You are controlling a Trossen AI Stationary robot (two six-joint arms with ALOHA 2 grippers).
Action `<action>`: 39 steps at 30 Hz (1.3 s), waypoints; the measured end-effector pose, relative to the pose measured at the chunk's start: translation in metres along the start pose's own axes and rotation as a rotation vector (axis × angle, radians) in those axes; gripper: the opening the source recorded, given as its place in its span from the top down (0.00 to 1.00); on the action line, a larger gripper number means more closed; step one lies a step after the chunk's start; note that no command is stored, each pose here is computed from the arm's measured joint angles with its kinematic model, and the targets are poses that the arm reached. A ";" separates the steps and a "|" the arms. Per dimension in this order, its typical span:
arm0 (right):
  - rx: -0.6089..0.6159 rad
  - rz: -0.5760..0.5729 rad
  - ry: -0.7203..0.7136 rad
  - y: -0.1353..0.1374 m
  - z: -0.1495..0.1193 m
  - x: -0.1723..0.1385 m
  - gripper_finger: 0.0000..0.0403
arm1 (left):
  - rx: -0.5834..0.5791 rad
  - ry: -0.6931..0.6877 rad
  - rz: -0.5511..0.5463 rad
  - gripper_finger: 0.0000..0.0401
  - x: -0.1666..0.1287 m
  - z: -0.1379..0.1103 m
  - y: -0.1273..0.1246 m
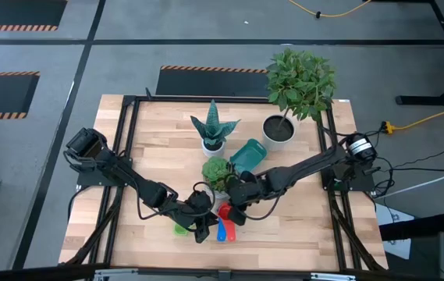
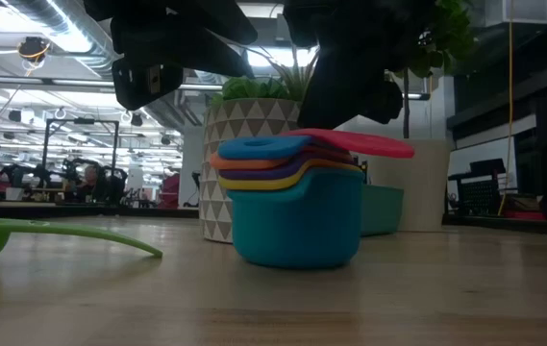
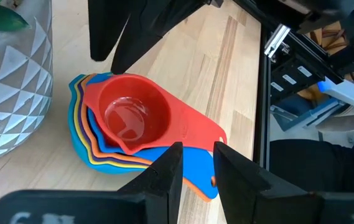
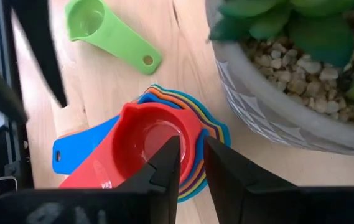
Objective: Nest measuring cups in basket
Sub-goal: Stack the green measuring cup on top of the red measuring cup
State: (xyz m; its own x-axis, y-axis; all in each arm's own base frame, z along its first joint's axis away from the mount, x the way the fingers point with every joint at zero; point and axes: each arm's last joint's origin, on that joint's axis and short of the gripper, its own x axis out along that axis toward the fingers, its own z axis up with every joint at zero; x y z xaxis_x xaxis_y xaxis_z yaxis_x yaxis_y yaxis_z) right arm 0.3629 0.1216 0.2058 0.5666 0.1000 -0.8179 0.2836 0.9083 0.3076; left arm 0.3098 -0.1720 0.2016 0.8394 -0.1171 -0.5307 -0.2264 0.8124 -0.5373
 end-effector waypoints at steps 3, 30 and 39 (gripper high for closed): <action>-0.029 0.009 -0.010 0.001 0.002 -0.009 0.81 | 0.000 0.000 0.001 0.79 0.000 0.000 0.000; -0.400 -0.123 0.195 -0.005 -0.078 -0.036 0.81 | -0.356 0.440 0.022 0.79 -0.017 -0.023 0.003; -0.463 0.043 0.061 -0.011 -0.086 -0.014 0.81 | -0.507 0.509 0.065 0.79 -0.036 -0.036 -0.008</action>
State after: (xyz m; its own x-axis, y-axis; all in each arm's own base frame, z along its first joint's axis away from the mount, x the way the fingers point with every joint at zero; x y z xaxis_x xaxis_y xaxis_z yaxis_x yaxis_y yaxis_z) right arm 0.2855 0.1450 0.1719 0.5199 0.1525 -0.8405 -0.1222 0.9871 0.1035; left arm 0.2637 -0.1945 0.2017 0.5101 -0.4294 -0.7453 -0.5732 0.4763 -0.6667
